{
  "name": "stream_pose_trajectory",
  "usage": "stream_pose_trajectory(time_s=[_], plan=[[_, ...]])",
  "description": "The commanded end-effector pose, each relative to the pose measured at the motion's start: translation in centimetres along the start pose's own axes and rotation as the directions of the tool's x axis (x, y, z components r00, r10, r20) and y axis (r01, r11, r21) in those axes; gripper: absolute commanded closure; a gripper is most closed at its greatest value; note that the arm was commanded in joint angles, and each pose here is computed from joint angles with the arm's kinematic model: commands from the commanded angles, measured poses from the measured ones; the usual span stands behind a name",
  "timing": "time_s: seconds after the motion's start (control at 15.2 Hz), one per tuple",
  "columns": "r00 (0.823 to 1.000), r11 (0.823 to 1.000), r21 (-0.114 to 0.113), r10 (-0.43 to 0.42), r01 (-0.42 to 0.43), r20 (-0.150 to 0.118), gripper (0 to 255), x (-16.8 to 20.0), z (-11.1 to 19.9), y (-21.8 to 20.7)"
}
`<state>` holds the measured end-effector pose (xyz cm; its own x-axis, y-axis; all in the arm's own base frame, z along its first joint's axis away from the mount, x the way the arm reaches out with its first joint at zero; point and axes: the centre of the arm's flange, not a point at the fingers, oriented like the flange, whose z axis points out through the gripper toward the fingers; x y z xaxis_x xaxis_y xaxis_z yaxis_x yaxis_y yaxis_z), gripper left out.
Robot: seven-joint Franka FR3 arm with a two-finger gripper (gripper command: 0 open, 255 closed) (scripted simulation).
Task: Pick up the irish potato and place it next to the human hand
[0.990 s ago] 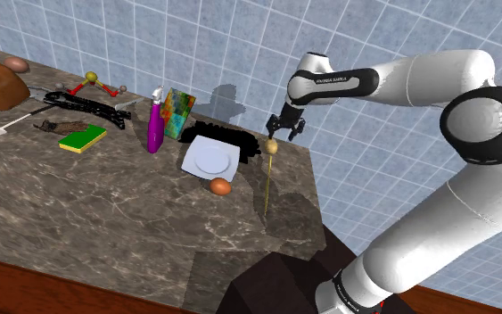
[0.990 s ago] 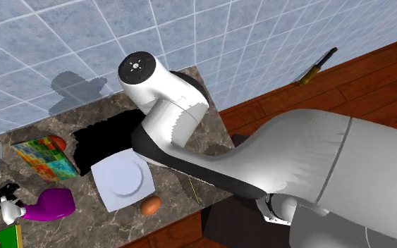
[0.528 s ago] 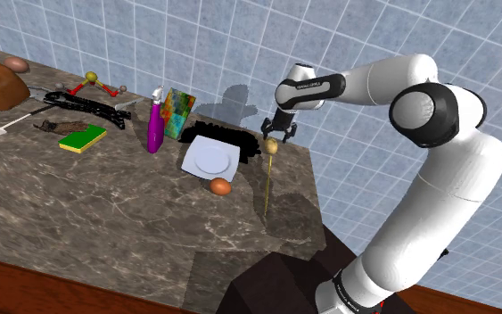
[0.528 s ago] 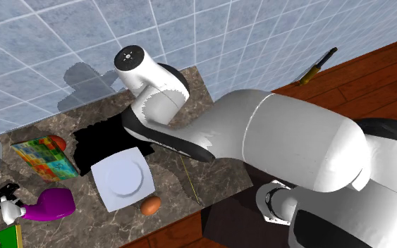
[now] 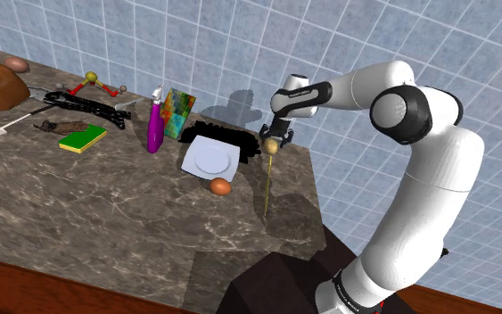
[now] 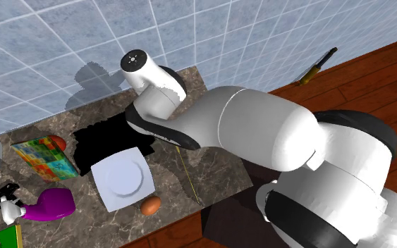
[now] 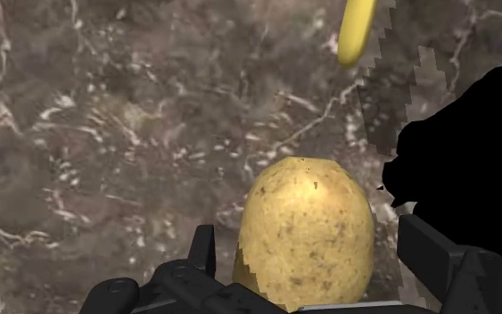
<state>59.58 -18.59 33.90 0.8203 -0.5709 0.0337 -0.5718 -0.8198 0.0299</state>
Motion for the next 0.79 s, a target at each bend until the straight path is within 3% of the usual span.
stream_pose_trajectory(time_s=[0.0,0.53,0.59,0.73], plan=[[1.000,1.000,0.000,0.000,0.000,-0.001,0,0.01,1.39,0.03],[1.000,1.000,0.000,0.000,0.000,0.000,0,0.01,1.38,0.03],[1.000,1.000,0.000,0.000,0.000,0.000,255,0.01,1.38,0.03],[1.000,1.000,0.000,0.000,0.000,0.000,255,0.01,1.39,0.03]])
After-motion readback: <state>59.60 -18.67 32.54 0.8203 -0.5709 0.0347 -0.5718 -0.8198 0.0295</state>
